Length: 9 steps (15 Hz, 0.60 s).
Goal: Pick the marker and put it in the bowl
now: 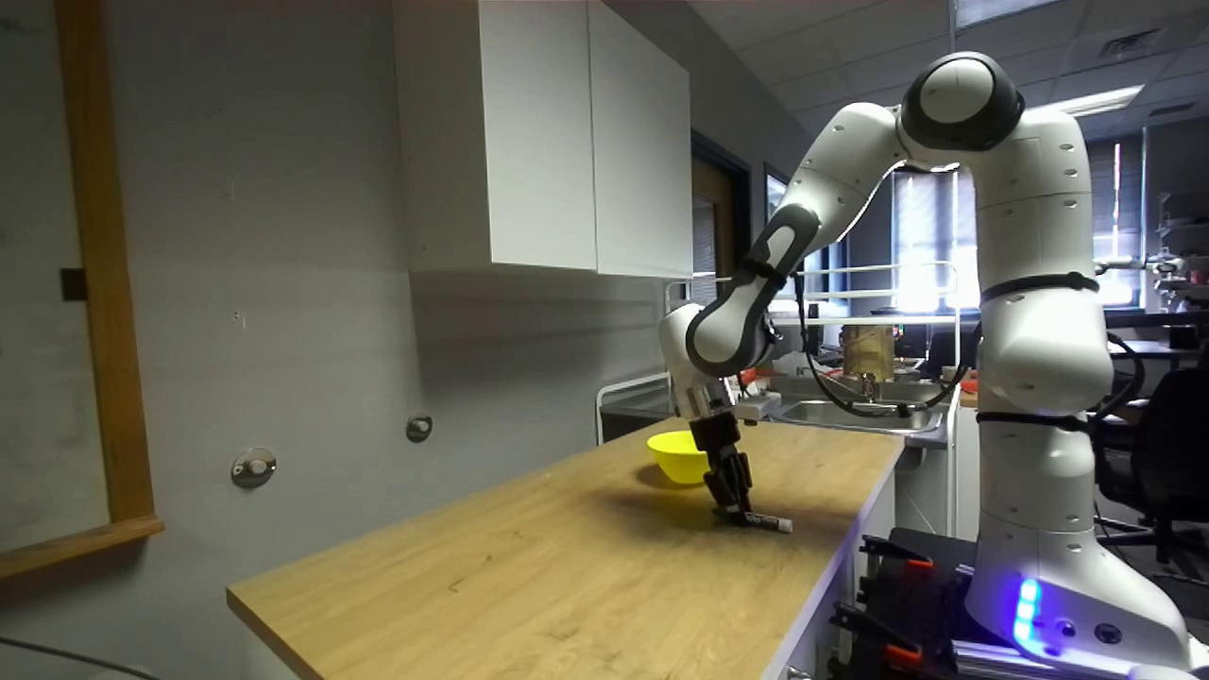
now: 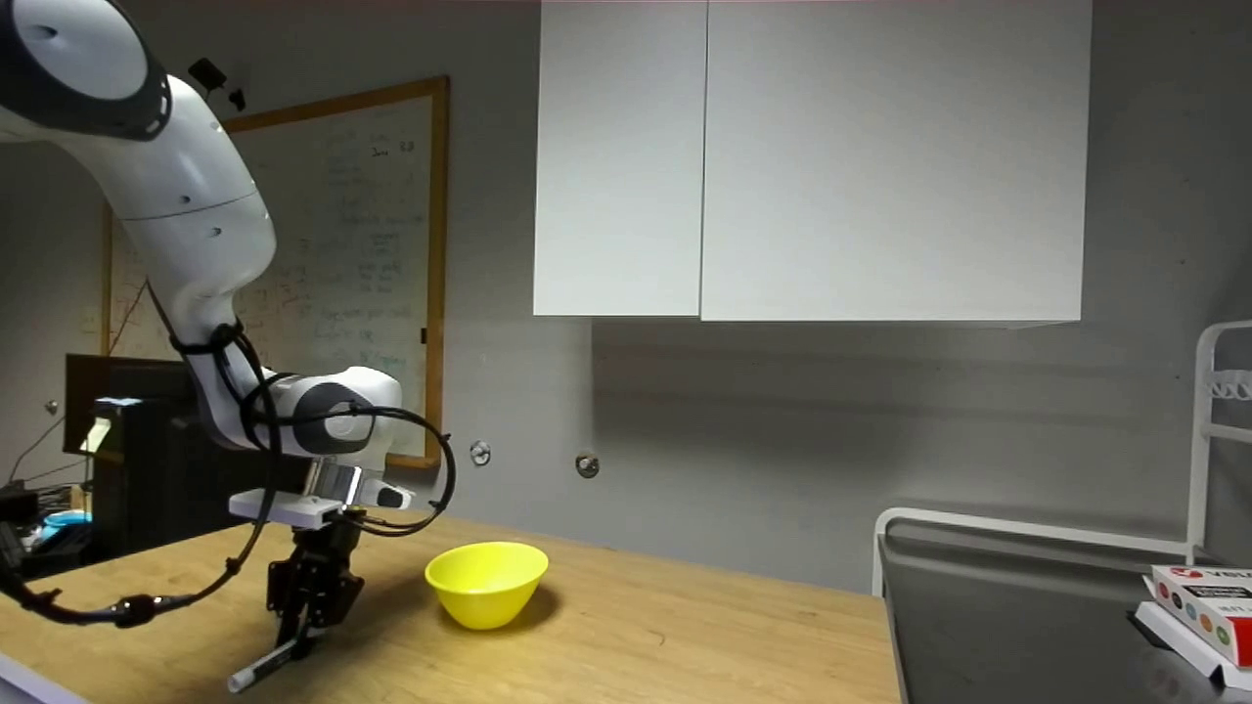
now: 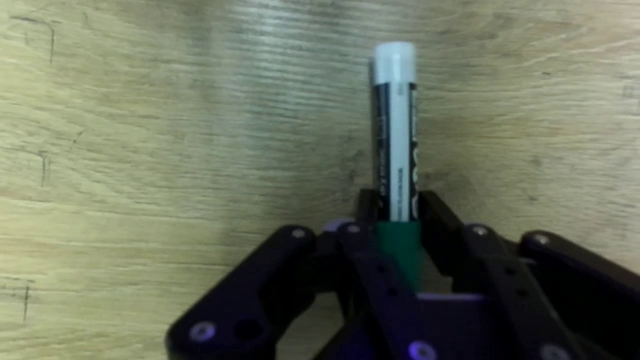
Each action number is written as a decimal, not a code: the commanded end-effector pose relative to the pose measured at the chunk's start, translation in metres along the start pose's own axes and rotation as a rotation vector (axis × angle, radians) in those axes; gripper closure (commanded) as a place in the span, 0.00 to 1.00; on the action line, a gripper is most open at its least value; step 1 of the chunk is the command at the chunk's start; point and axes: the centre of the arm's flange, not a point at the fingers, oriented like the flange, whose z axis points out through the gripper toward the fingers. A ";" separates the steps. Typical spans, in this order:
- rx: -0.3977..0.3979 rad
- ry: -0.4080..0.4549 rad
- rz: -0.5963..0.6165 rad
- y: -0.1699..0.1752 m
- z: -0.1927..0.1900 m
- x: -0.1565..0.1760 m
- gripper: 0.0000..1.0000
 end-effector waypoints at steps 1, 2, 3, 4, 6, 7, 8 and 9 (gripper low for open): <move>-0.025 -0.011 0.002 -0.006 -0.001 -0.003 0.88; -0.030 -0.007 0.011 -0.007 -0.002 -0.006 0.85; -0.029 -0.005 0.024 -0.010 -0.006 -0.010 0.85; -0.033 0.002 0.044 -0.012 -0.010 -0.012 0.85; -0.030 0.026 0.090 -0.017 -0.026 -0.019 0.85; -0.032 0.048 0.119 -0.020 -0.038 -0.023 0.85; -0.033 0.068 0.149 -0.023 -0.052 -0.026 0.85; -0.041 0.093 0.178 -0.027 -0.066 -0.028 0.85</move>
